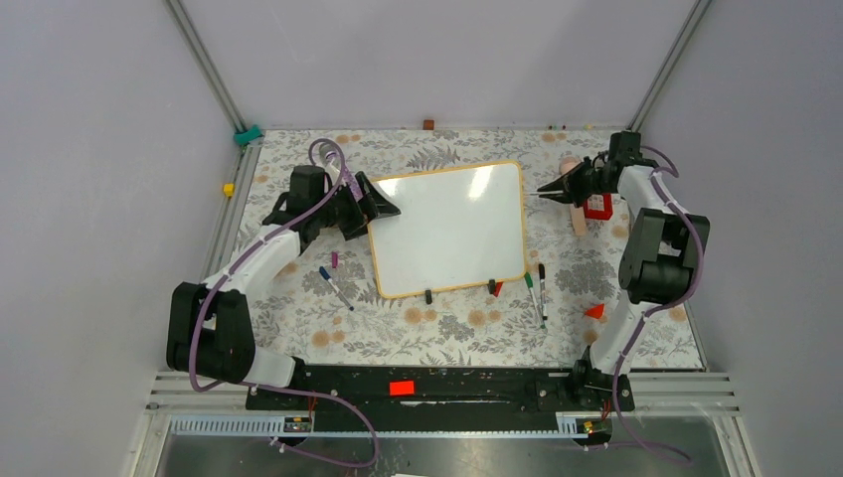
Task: Write a sentence on the whiteboard
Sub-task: Move the whiteboard to the center of the board, then hold the whiteboard on the whiteboard stand.
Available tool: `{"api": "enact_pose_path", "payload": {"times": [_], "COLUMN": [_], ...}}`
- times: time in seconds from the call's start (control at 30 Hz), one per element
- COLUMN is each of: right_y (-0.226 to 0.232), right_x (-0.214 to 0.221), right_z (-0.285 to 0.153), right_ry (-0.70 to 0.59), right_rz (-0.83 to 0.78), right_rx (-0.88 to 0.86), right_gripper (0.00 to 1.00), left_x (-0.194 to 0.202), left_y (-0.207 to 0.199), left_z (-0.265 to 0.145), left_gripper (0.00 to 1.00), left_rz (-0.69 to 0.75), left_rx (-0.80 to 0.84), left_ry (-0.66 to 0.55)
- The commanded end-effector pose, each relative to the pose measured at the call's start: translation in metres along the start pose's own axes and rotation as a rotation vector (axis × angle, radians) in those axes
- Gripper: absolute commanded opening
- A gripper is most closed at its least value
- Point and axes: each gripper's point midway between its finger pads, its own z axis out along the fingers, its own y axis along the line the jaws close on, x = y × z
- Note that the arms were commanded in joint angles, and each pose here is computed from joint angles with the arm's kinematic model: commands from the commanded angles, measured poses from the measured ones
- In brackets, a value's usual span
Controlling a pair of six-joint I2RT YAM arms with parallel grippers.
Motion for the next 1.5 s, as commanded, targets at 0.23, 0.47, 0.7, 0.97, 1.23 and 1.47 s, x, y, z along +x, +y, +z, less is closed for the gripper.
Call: {"api": "enact_pose_path", "payload": {"times": [0.23,0.47,0.7,0.97,1.23,1.47], "right_y": [0.023,0.027,0.037,0.04,0.022,0.002], "right_x": [-0.019,-0.009,0.046,0.116,0.157,0.143], "right_z": [-0.066,-0.103,-0.14,-0.173,-0.207,-0.257], "right_ry": [-0.316,-0.486,-0.541,-0.647,-0.695,-0.88], "right_rz": [-0.095,-0.134,-0.238,-0.323,-0.455,-0.474], "right_rx": [0.011,-0.019,-0.003,-0.086,-0.039,0.114], "right_gripper": [0.0,0.0,0.0,0.0,0.0,0.0], "left_x": [-0.045,-0.051,-0.038,-0.031,-0.021,-0.024], "left_y": [-0.021,-0.022,-0.05,-0.07,-0.059,-0.051], "left_z": [-0.046,-0.076,-0.109,-0.141,-0.145,-0.184], "left_gripper": [0.99,0.99,0.99,0.99,0.99,0.99], "left_rz": [0.121,0.108,-0.094,-0.015,-0.102,-0.106], "left_rx": [-0.062,-0.146,-0.105,-0.116,-0.166,-0.328], "left_ry": [-0.13,-0.216,-0.279,-0.362,-0.361,-0.448]}}
